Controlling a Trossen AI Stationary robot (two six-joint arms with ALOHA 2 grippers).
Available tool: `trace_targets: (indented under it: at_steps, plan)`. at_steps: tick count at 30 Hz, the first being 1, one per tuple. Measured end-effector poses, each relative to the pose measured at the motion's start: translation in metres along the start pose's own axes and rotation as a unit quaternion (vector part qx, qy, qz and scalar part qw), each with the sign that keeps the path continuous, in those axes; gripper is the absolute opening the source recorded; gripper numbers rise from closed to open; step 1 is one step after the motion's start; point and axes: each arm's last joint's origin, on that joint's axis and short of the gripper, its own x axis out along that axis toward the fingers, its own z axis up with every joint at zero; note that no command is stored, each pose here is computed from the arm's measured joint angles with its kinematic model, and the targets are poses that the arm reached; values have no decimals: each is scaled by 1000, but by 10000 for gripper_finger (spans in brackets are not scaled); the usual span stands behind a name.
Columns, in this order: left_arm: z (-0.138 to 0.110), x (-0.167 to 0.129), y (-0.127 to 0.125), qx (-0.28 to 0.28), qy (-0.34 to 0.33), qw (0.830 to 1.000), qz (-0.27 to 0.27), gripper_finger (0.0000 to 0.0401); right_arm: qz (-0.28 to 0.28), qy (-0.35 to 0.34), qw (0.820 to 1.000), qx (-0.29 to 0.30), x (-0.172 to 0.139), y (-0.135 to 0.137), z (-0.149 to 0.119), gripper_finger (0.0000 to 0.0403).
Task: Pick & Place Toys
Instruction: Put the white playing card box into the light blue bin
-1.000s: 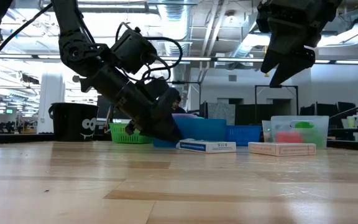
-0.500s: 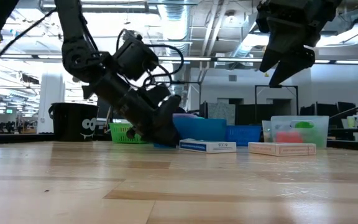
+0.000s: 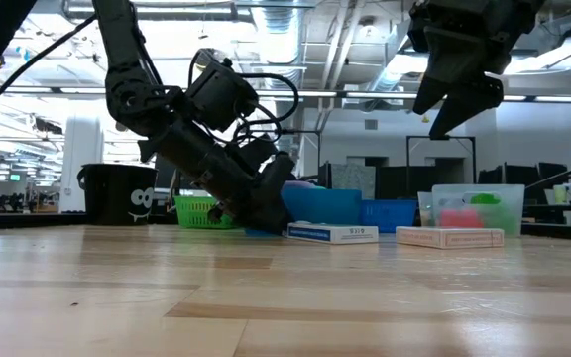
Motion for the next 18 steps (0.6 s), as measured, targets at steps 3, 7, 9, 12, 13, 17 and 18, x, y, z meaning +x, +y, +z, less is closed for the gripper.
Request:
trace_targets:
  at_steps: [3,7,9,12,13,17,18]
  plan:
    - [0,0,0,1,1,1000,1,56,0,0,1000,0,0,0,0,327]
    - [-1,0,0,-3,5,1000,-6,8,0,0,1000,0,0,0,0,327]
    - [-1,0,-1,-6,8,1000,-12,5,-1,1,1000,-1,0,0,0,327]
    - [0,-1,-2,-7,11,1000,-22,1,-3,2,1000,-1,0,-1,0,327]
    - [0,-1,-2,-8,14,999,-29,1,-3,3,1000,-1,0,-1,0,327]
    - [13,-12,-7,-8,3,999,-50,0,-6,6,1000,-6,0,-1,-1,327]
    - [19,-16,-9,-7,-9,998,-56,0,-7,7,1000,-7,0,-1,-1,327]
